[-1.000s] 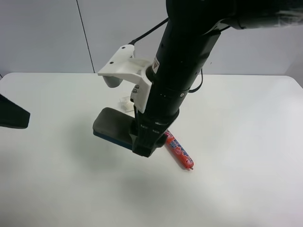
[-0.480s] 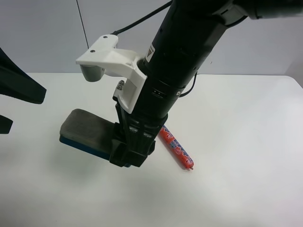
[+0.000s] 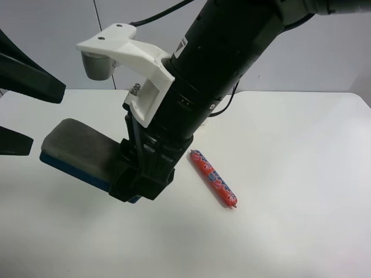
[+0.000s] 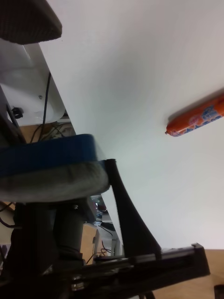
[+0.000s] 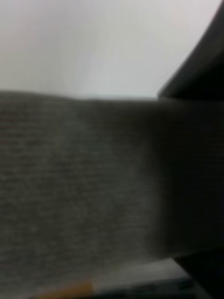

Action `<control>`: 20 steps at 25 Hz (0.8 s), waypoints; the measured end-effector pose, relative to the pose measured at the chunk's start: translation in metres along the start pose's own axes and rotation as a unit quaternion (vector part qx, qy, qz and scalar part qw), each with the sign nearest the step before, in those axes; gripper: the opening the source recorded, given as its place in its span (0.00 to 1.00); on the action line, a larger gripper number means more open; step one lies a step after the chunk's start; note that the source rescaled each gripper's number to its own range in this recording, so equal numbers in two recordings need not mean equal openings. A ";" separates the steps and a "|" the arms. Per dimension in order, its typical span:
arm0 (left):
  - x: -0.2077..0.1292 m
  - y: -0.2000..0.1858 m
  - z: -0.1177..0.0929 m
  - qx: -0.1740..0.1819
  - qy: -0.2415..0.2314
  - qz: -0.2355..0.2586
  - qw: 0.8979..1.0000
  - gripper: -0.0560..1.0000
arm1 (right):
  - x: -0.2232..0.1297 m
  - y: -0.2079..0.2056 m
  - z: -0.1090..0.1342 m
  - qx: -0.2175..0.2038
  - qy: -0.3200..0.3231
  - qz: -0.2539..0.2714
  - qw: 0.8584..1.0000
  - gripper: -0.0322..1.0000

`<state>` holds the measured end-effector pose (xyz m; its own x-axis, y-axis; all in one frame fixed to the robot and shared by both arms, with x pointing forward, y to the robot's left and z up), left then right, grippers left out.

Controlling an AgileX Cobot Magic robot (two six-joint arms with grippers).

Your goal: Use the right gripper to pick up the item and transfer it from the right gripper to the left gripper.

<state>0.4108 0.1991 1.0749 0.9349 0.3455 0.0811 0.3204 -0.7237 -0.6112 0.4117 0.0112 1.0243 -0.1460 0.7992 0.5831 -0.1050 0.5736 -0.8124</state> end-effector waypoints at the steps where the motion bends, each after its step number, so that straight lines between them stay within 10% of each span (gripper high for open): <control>1: 0.000 0.000 0.000 0.000 0.000 0.000 1.000 1.00 | 0.002 0.000 0.001 0.002 0.001 -0.007 1.000 0.03; 20: 0.000 0.000 -0.001 -0.002 -0.001 0.000 1.000 1.00 | 0.020 -0.003 -0.020 -0.075 -0.029 -0.069 0.994 0.03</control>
<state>0.4108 0.1987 1.0753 0.9348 0.3460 0.0796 0.3206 -0.7262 -0.6081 0.4292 0.0290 1.0383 -0.1971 0.7022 0.6842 0.0190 0.7005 -0.7134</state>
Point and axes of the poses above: a point on each arm's last joint axis where the gripper is mounted, y pointing out along that axis toward the gripper, z along the wrist's bending axis when the last joint is at zero, x = y × z, the point moved 5 cm from there along y, pointing out along that axis toward the gripper, and after that the axes turned 15 degrees about -y, right-handed, at the moved point
